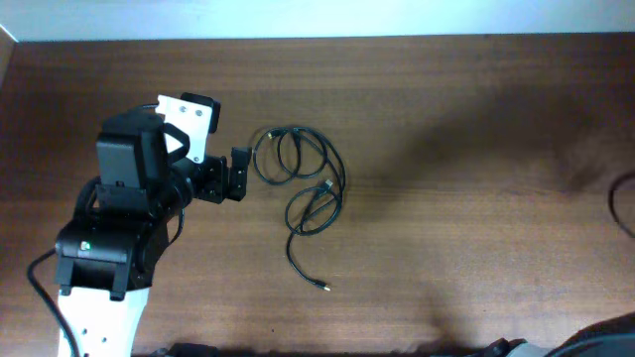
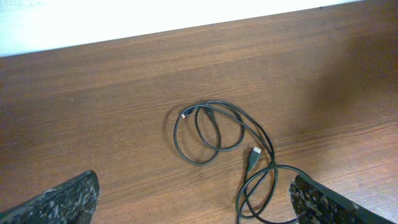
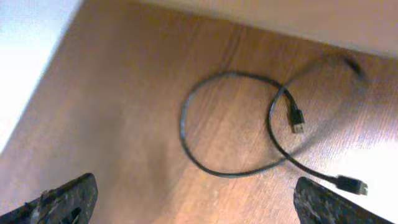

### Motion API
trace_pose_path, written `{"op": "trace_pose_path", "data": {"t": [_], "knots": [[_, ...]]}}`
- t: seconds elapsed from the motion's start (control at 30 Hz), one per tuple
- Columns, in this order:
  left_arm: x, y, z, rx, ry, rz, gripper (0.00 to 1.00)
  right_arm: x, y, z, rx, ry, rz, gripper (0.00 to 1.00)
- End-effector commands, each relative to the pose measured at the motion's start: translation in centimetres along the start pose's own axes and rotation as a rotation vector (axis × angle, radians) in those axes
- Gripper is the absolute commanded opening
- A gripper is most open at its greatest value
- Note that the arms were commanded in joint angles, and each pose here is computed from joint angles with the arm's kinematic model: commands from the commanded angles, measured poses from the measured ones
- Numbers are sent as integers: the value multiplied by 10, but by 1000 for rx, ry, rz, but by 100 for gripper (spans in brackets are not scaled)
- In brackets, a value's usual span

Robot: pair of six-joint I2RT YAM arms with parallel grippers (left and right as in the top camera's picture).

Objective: Untangle cables

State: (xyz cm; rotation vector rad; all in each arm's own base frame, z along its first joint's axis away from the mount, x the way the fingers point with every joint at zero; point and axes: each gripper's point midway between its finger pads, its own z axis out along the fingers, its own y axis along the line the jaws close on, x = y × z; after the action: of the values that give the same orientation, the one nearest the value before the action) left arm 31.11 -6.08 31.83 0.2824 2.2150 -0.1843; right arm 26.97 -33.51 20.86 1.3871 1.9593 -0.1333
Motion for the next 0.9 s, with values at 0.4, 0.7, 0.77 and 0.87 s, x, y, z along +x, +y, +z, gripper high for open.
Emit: {"op": "trace_pose_path", "data": {"t": [0.4, 0.7, 0.77, 0.87], "knots": [[-1, 1, 0, -6, -4, 8, 99, 183, 221, -95, -639, 391, -521, 99], [-1, 1, 0, -6, -3, 8, 99, 434, 239, -124, -645, 1031, -925, 99], [-1, 1, 0, -6, -3, 8, 99, 474, 244, -186, -835, 1233, -935, 100], [-1, 1, 0, -6, -3, 8, 99, 494, 241, -211, -881, 1293, -980, 98]]}}
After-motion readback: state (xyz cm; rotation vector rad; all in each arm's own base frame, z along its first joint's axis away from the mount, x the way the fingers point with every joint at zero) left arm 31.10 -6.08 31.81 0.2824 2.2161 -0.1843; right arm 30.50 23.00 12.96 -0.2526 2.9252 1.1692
